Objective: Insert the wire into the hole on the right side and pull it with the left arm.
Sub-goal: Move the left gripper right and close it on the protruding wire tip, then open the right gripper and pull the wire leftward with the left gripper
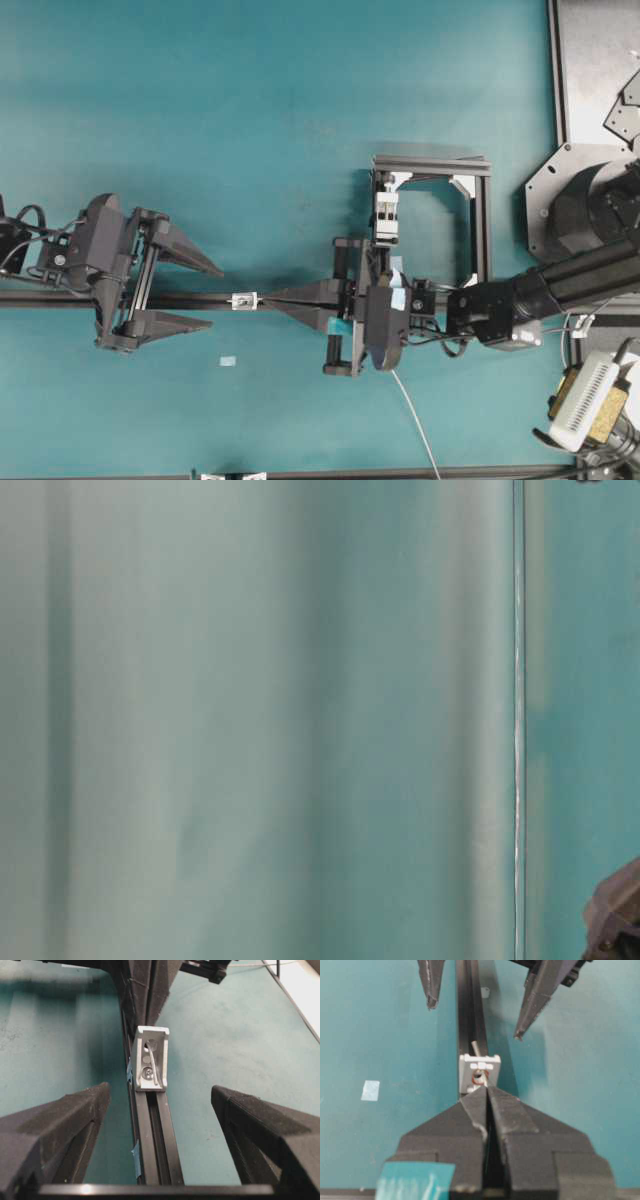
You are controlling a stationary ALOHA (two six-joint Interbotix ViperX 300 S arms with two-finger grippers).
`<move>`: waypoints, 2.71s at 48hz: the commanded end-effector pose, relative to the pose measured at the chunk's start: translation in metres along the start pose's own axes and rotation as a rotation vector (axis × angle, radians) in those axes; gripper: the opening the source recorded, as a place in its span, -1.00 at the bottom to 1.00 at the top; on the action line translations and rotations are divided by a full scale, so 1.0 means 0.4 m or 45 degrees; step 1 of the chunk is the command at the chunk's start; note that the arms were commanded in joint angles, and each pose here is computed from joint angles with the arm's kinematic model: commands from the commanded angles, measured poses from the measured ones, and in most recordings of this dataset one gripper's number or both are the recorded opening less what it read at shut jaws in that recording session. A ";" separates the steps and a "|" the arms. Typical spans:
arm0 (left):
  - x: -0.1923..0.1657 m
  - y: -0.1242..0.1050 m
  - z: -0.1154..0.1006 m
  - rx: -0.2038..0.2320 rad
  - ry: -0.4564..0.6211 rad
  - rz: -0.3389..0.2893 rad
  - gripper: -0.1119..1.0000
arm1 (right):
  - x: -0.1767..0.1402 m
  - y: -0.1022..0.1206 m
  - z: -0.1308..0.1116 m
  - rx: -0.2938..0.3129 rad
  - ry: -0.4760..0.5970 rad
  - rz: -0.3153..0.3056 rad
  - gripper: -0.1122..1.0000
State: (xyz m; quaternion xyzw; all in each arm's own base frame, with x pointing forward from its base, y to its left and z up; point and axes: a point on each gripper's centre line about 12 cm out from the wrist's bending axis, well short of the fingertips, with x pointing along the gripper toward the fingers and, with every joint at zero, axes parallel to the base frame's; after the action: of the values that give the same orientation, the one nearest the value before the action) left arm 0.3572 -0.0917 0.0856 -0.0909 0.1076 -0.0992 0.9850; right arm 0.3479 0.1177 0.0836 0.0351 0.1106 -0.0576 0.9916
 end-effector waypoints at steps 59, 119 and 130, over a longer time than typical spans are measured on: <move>0.062 -0.025 0.047 -0.007 0.038 -0.010 0.32 | 0.017 0.002 0.020 0.010 -0.011 0.000 -0.76; 0.054 -0.028 0.055 0.008 0.135 0.004 -0.98 | 0.019 0.000 0.034 0.018 -0.027 -0.002 -0.76; 0.054 -0.028 0.054 0.011 0.137 0.002 -0.98 | 0.010 -0.005 0.043 0.027 -0.034 -0.003 -0.76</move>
State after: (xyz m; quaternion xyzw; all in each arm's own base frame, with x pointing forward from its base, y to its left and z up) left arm 0.3798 -0.1001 0.0902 -0.0806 0.1792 -0.0955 0.9758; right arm 0.3529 0.1167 0.0849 0.0333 0.1154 -0.0560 0.9912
